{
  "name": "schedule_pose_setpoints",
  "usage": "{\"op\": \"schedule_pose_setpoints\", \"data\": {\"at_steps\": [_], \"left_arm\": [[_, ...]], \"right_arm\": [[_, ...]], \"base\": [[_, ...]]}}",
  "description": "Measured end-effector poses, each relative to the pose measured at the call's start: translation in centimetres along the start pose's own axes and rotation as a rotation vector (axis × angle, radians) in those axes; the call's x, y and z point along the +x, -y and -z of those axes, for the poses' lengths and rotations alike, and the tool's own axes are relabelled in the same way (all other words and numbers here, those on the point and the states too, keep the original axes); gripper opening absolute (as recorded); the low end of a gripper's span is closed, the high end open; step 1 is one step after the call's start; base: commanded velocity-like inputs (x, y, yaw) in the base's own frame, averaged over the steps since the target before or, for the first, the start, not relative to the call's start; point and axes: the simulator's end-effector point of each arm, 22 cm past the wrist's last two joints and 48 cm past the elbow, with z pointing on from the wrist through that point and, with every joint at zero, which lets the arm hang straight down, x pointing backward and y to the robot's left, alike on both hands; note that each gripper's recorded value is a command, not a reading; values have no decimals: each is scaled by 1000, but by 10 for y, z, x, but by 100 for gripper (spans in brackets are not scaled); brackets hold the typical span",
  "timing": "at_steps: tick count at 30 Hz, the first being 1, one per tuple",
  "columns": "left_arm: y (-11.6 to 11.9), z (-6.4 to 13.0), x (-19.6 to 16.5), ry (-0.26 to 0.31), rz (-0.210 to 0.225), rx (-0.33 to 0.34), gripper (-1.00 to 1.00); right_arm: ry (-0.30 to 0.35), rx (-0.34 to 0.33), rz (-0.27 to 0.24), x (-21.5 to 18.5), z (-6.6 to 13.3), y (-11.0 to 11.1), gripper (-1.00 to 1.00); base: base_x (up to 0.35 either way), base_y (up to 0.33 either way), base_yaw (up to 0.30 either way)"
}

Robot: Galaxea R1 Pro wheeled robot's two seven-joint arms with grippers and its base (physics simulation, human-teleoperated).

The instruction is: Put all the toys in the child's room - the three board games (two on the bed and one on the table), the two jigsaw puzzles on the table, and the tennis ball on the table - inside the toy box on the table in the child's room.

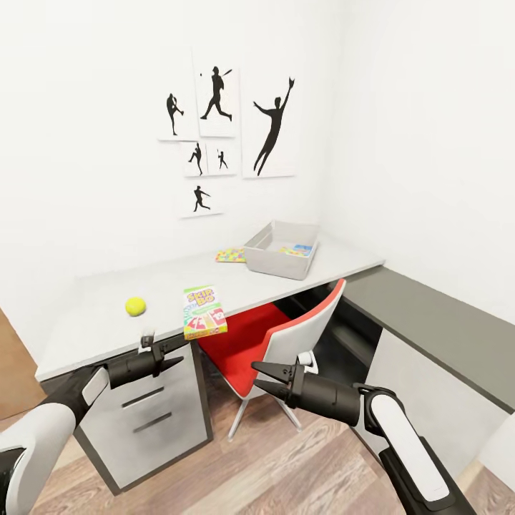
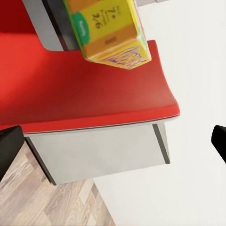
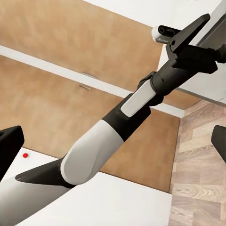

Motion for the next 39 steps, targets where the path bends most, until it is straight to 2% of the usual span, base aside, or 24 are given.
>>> {"op": "schedule_pose_setpoints", "data": {"at_steps": [13, 23, 34, 39], "left_arm": [[-1, 4, 0, 6, 5, 8, 100], [1, 9, -9, 61, 30, 31, 100], [3, 11, -14, 88, 20, 46, 100], [3, 17, -22, 125, 31, 56, 100]], "right_arm": [[-2, -3, -1, 1, -1, -1, 100], [-2, -2, -1, 1, -1, -1, 100], [-1, -2, 0, 0, 0, 0, 100], [-1, -1, 0, 0, 0, 0, 100]], "base": [[0, 0, 0], [0, 0, 0], [0, 0, 0], [22, 0, 0]]}}
